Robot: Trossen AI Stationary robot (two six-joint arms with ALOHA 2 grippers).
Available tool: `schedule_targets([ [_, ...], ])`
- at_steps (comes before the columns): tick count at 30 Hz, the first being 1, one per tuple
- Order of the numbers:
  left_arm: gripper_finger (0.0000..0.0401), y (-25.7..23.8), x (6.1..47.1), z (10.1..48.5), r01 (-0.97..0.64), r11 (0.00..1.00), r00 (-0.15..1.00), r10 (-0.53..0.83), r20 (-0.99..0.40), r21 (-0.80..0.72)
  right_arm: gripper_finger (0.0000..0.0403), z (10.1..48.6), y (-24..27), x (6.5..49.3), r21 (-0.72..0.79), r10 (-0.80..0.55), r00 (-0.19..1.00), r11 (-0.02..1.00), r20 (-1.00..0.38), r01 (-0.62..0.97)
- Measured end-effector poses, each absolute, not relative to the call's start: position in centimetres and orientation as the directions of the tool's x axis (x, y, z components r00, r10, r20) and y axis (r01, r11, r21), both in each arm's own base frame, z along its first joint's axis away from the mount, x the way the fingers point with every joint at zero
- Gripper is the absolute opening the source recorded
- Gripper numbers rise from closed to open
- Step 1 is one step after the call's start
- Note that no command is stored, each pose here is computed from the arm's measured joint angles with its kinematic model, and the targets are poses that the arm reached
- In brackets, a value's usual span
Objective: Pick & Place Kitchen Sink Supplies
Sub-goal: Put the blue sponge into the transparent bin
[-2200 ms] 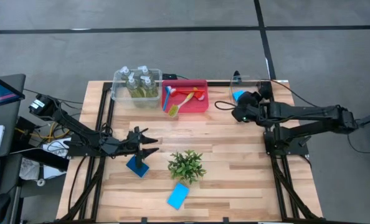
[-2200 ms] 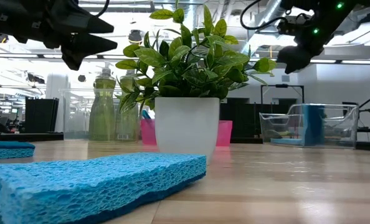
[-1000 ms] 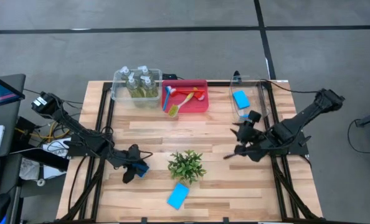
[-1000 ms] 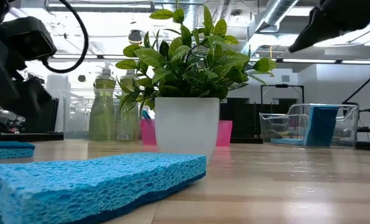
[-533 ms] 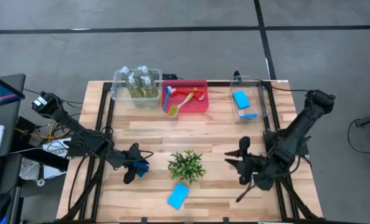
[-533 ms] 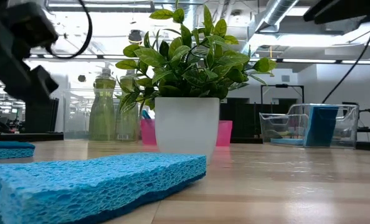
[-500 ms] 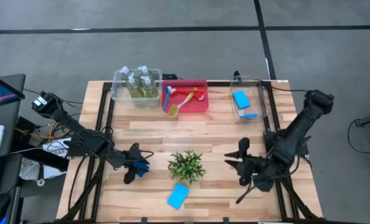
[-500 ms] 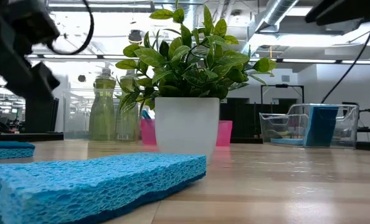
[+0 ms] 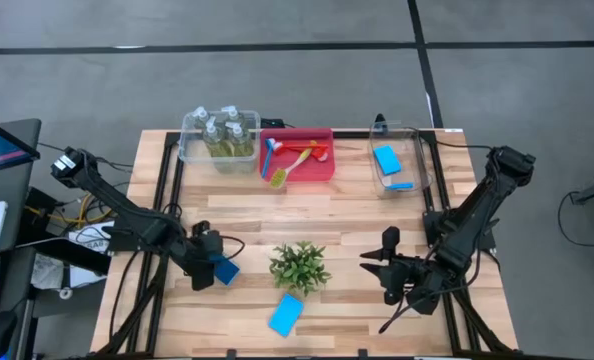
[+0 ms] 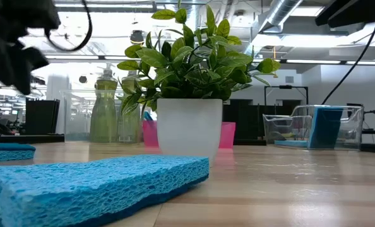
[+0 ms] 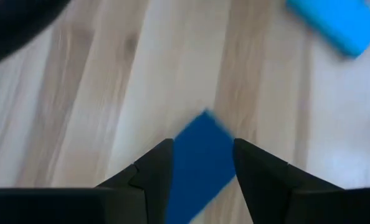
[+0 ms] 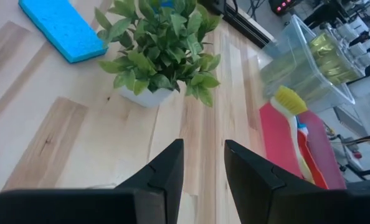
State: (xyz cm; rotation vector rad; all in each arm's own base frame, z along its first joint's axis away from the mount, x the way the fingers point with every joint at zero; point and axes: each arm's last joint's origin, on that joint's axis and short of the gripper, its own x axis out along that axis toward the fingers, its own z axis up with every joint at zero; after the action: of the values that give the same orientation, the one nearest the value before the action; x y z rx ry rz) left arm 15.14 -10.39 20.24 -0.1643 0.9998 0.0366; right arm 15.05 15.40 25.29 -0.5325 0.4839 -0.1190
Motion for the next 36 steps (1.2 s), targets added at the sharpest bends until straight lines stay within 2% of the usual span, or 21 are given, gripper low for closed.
schedule_targets([
  [9,0.0157,-10.9,15.3,17.6,-0.16,0.978,0.383,-0.062,-0.922,-0.132,0.0109,25.3,15.4,15.1,-0.494,-0.23,0.881,0.869,-0.413,-0.005],
  [14,0.0164,-11.7,15.5,16.0,-0.129,0.983,0.271,-0.093,-0.958,-0.131,0.0109,25.3,15.4,15.1,-0.494,-0.231,0.881,0.869,-0.413,-0.004],
  [18,0.0168,-12.4,15.5,14.9,-0.076,0.993,0.224,-0.069,-0.972,-0.088,0.0109,25.3,15.4,15.1,-0.494,-0.231,0.881,0.869,-0.413,-0.004],
  [27,0.0168,-13.1,15.9,13.5,0.03,0.998,0.266,0.042,-0.963,0.052,0.0109,25.3,15.4,15.1,-0.494,-0.231,0.881,0.869,-0.413,-0.004],
  [36,0.0152,-12.7,17.2,12.4,-0.054,0.97,0.389,0.237,-0.89,0.235,0.0109,25.3,15.4,15.1,-0.494,-0.23,0.881,0.869,-0.413,-0.004],
])
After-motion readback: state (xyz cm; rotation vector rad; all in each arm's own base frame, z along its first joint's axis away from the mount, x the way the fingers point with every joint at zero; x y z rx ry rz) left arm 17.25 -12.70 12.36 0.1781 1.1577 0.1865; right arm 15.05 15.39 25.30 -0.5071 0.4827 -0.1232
